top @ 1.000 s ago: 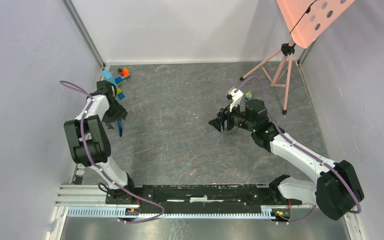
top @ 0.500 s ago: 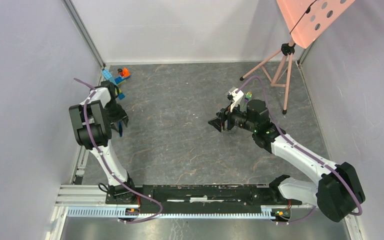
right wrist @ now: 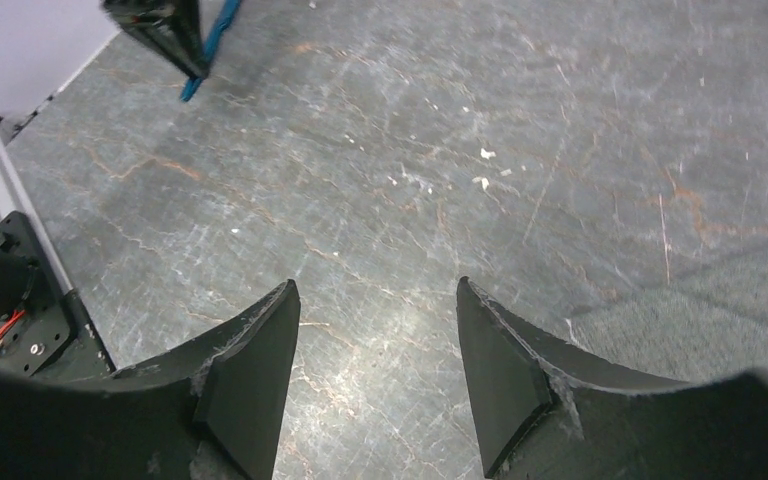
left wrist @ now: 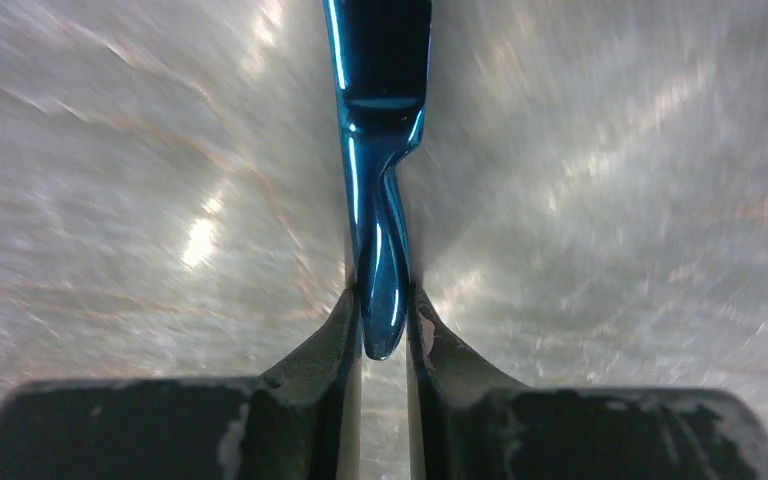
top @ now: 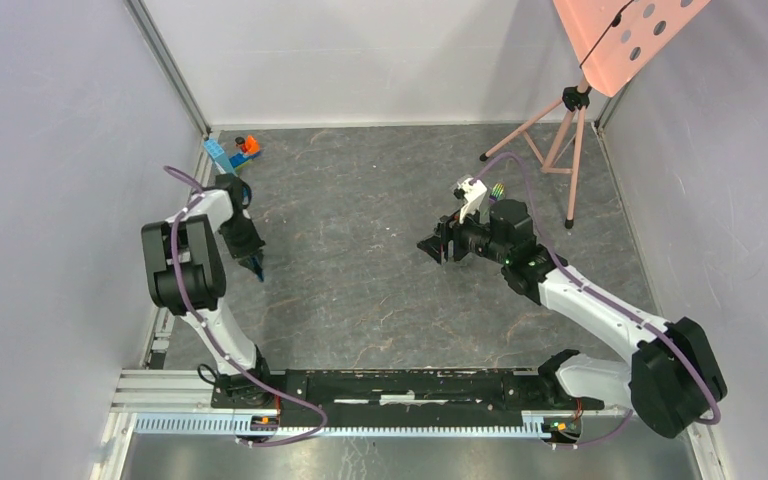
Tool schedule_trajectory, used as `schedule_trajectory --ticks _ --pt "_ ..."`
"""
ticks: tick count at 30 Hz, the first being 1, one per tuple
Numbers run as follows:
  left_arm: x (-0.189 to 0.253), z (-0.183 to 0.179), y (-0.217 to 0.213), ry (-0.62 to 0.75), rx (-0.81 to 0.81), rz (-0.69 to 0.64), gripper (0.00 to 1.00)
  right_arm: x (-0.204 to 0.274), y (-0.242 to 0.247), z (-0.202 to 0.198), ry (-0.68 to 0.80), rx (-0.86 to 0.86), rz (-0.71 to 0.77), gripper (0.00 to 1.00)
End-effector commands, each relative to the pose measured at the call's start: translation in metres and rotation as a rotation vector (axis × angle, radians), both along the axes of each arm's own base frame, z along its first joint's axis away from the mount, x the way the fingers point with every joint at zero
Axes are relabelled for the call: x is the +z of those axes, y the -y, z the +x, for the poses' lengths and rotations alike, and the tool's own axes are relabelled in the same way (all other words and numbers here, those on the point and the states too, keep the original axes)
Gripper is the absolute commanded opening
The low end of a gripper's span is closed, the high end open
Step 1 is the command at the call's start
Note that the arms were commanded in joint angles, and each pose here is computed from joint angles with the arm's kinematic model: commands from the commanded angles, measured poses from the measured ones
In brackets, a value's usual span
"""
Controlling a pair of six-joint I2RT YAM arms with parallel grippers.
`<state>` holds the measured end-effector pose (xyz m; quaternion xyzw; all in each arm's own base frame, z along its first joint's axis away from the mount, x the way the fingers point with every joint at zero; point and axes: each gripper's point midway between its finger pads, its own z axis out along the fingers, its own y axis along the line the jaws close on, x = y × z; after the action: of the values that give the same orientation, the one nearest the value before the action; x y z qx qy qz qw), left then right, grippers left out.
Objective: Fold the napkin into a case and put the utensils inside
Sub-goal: Pick up the knife from the corner of the board, then pass from the left arm to the right
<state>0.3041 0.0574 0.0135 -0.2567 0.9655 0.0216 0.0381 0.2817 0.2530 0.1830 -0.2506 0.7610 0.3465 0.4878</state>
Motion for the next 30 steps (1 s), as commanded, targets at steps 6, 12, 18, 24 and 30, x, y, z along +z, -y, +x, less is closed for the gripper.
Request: schedule_trajectory --ticks 6,12,18,24,30 --pt "0.012 -0.049 0.133 0.113 -0.215 -0.204 0.05 -0.034 -0.011 0.009 -0.202 -0.055 0.021 0.73" --pt "0.016 -0.072 0.205 0.213 -0.272 -0.394 0.02 -0.04 -0.043 0.002 -0.406 -0.015 0.241 0.76" --pt "0.021 -0.086 0.228 0.254 -0.34 -0.442 0.02 -0.061 -0.079 -0.003 -0.56 -0.018 0.301 0.76" --pt "0.028 -0.098 0.237 0.283 -0.365 -0.504 0.02 -0.082 -0.119 -0.013 -0.657 0.002 0.322 0.76" --pt "0.037 -0.104 0.241 0.319 -0.387 -0.542 0.02 -0.103 -0.149 -0.017 -0.712 0.002 0.342 0.74"
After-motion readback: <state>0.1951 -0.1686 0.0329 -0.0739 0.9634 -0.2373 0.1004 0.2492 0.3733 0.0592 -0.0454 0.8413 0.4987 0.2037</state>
